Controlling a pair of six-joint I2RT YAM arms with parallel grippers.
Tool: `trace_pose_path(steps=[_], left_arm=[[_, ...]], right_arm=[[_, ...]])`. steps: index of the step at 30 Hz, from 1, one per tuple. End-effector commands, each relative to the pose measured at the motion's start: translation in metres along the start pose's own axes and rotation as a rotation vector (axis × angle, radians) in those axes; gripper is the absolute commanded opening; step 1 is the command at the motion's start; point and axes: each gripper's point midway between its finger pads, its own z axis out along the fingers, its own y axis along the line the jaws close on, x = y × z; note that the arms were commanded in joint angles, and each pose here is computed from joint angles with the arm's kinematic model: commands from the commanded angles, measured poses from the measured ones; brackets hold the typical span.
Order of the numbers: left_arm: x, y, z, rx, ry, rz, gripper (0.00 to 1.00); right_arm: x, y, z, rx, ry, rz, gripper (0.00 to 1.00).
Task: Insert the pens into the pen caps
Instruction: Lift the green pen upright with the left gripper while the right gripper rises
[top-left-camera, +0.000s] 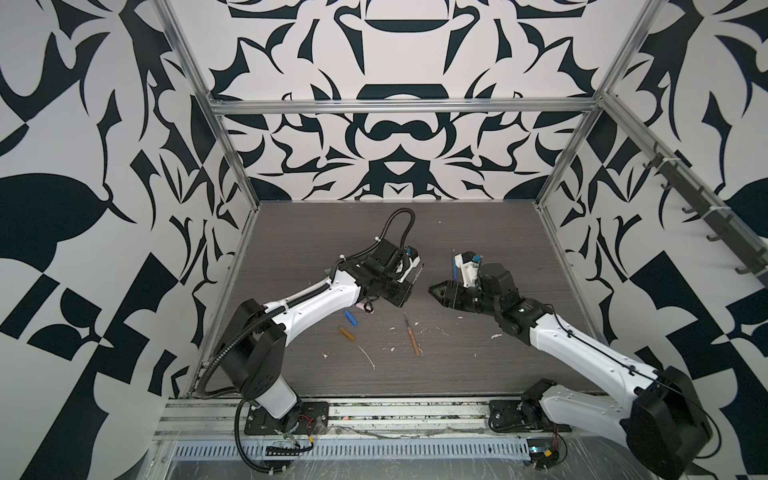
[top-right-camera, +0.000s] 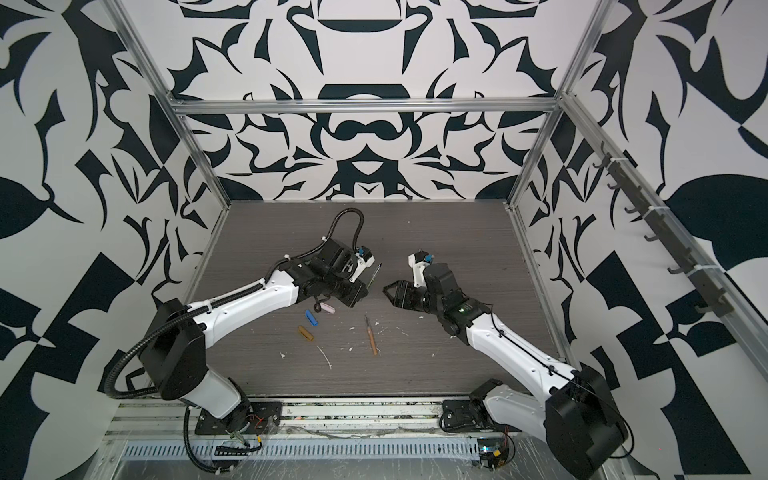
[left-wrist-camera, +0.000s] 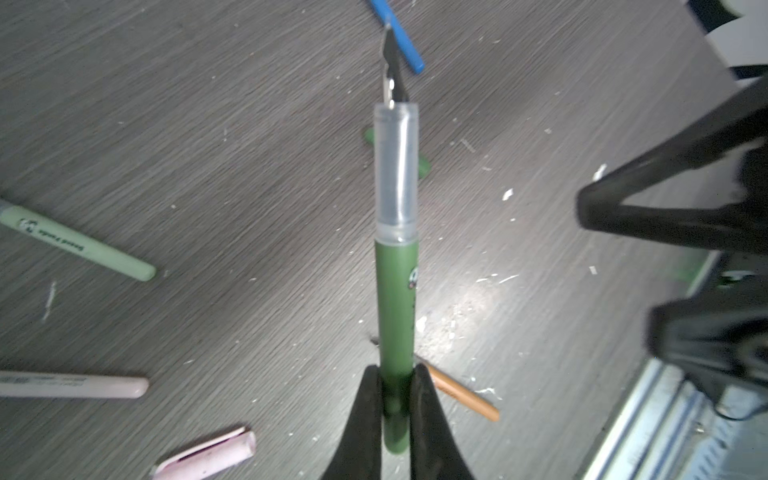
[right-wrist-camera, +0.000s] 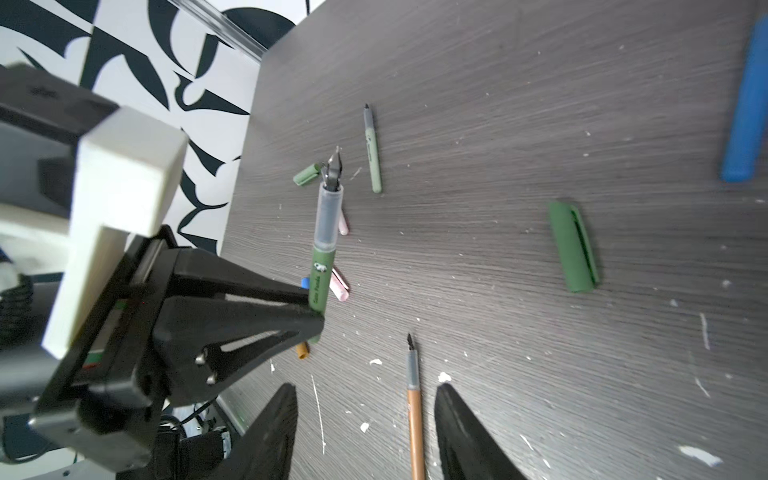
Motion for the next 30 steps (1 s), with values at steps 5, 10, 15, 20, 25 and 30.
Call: trace_pose_path(steps=[5,10,15,20,25,30], left_arm=[[-0.004,-0.027,-0.01,0.147,-0.042,-0.036,0.05],[-0.009,-0.034,-0.021,0.177,-0.068,-0.035,0.05],[-0.013,-0.039,-0.026,0.199,-0.081,-0.035,0.05],[-0.013,-0.044,-0.024,0.225,-0.081,-0.031,0.04],[-0.013,-0.046,-0.023,0.245,-0.086,-0.032,0.04],[-0.016,-0.051,-0.022,0.288,-0.122,-0.039,0.31]], right_arm=[[-0.036,0.041,-0.001,-0.132,-0.085,-0.018,0.57],[-0.041,0.039,0.011,-0.11,-0.064,0.011,0.51],[-0.041,0.044,0.019,-0.159,-0.056,0.033,0.41],[-0.041,0.048,0.021,-0.179,-0.04,0.029,0.26],[-0.039,0.051,0.021,-0.204,-0.034,0.032,0.12],[-0.038,0.05,0.017,-0.199,-0.047,0.03,0.04]])
